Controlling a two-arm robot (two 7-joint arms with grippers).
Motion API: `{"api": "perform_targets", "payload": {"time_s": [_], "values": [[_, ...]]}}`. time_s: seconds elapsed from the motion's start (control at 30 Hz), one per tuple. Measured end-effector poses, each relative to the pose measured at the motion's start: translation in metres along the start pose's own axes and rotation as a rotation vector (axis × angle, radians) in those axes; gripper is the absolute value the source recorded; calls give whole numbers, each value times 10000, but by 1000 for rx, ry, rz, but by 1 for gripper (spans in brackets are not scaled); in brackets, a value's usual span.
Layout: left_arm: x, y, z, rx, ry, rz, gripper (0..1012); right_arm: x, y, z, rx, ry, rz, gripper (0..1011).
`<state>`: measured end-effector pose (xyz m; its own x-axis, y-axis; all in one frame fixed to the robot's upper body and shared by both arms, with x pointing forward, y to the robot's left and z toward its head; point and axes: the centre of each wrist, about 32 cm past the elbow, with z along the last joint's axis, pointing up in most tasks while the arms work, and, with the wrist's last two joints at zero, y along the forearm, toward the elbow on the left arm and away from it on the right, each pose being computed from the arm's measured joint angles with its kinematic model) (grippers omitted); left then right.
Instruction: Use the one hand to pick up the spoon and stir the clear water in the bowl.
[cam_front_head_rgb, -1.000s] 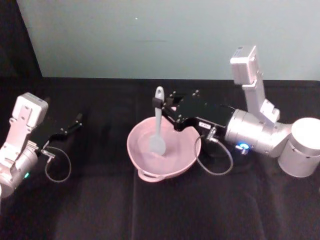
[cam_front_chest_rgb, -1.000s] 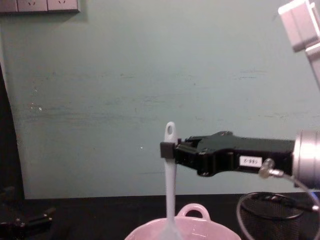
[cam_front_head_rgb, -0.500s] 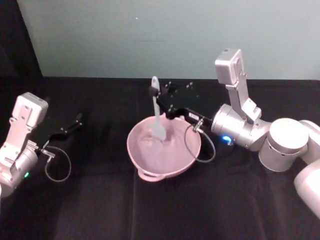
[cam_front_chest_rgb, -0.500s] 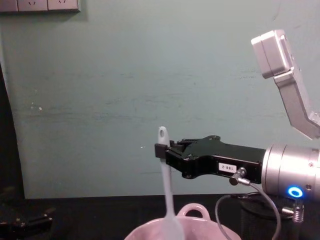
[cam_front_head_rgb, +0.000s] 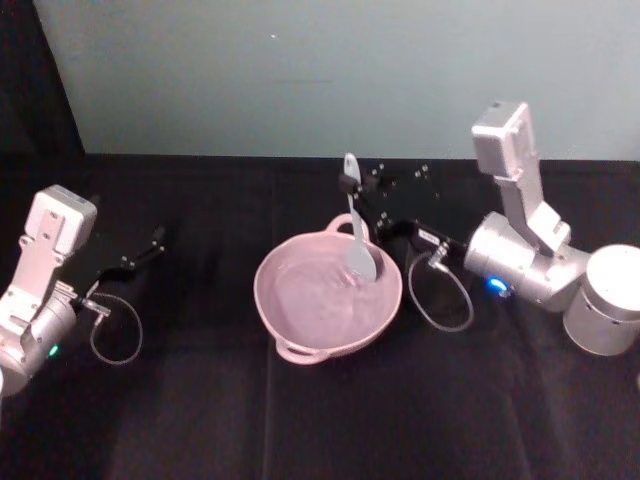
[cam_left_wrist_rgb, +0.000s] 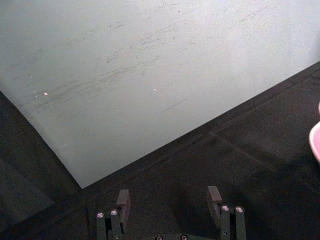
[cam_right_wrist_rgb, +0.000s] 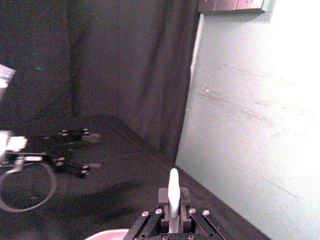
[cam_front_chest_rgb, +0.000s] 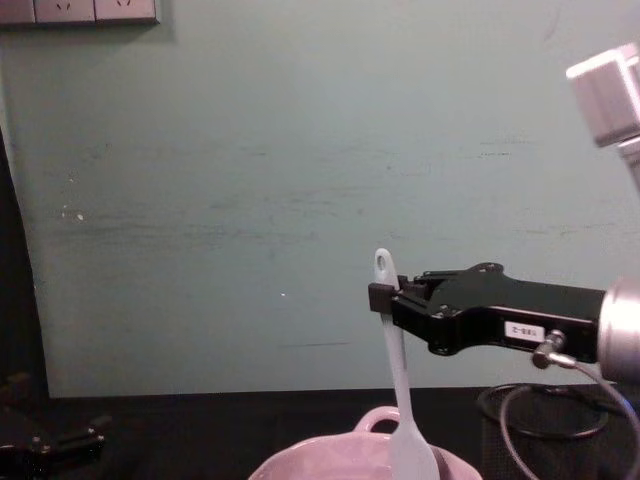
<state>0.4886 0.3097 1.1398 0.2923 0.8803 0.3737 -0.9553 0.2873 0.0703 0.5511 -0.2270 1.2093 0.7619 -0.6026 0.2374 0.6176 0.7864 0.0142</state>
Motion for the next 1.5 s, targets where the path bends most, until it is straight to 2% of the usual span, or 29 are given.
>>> {"api": "perform_targets", "payload": {"time_s": [0.13, 0.3, 0.4, 0.53, 0.73, 0.93, 1.13, 1.37, 1.5], "values": [[0, 0, 0, 0, 0, 0, 1011, -79, -99, 19, 0, 42, 37, 134], [0, 0, 0, 0, 0, 0, 1011, -208, -116, -11, 4, 118, 86, 134], [0, 0, 0, 0, 0, 0, 1011, -312, -45, -44, 15, 160, 113, 134], [0, 0, 0, 0, 0, 0, 1011, -383, 40, -87, 30, 179, 118, 134], [0, 0, 0, 0, 0, 0, 1011, -465, 280, -194, 89, 173, 54, 134], [0, 0, 0, 0, 0, 0, 1011, -425, 383, -265, 119, 142, -39, 134], [0, 0, 0, 0, 0, 0, 1011, -310, 329, -281, 126, 104, -130, 134], [0, 0, 0, 0, 0, 0, 1011, -231, 166, -266, 104, 87, -144, 134], [0, 0, 0, 0, 0, 0, 1011, -244, 19, -199, 96, 116, -103, 134]]}}
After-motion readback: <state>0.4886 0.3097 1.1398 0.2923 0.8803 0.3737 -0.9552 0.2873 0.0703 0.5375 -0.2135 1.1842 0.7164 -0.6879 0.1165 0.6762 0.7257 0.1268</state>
